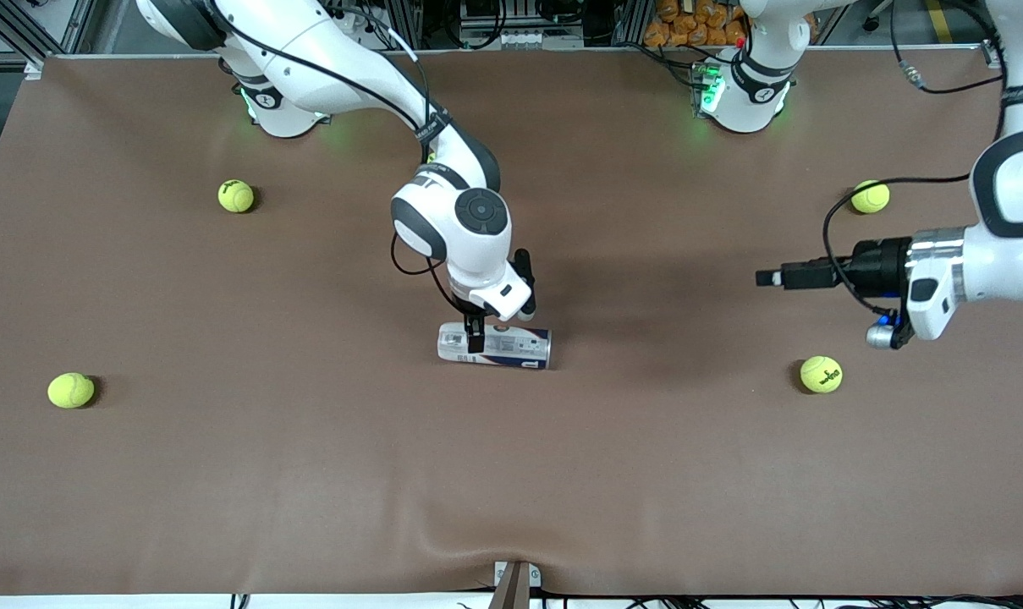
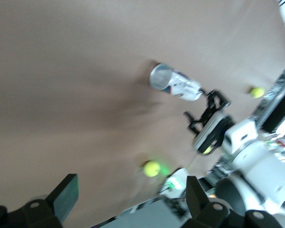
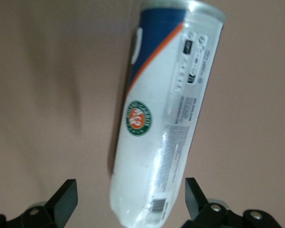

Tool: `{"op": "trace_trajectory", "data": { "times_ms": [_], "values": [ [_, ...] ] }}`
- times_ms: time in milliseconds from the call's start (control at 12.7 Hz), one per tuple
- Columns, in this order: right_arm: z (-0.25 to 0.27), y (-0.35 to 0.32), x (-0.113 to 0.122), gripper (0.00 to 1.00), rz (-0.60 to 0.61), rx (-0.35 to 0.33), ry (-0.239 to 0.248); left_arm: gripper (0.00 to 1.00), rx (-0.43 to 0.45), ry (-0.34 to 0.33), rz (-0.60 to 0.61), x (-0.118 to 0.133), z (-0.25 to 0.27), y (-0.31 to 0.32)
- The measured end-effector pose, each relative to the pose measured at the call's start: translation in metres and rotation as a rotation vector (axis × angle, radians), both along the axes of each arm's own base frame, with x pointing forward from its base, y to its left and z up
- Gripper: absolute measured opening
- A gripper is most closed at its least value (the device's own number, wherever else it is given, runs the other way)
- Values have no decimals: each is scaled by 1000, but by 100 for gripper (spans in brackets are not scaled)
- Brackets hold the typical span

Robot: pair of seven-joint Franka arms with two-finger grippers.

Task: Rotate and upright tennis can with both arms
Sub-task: 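Lay the can down, open the right gripper while the left gripper approaches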

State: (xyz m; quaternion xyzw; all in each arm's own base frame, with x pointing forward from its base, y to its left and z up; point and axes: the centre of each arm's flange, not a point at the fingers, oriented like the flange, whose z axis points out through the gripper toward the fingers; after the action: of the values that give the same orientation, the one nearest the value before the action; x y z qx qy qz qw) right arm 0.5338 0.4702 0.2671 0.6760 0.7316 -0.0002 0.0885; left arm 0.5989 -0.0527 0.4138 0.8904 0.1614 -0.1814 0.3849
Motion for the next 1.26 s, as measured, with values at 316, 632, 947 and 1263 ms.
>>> {"op": "trace_trajectory", "data": {
  "times_ms": [316, 632, 947, 1263],
  "values": [
    [71, -62, 43, 100, -247, 92, 33, 100, -215, 26, 82, 12, -49, -23],
    [94, -182, 114, 100, -695, 154, -25, 100, -368, -27, 82, 16, -104, -25],
    [112, -259, 148, 100, -1089, 233, -96, 100, -523, -113, 108, 15, -150, -36],
    [122, -314, 166, 100, -1349, 305, -121, 100, -610, -131, 135, 14, -171, -57]
  ]
}}
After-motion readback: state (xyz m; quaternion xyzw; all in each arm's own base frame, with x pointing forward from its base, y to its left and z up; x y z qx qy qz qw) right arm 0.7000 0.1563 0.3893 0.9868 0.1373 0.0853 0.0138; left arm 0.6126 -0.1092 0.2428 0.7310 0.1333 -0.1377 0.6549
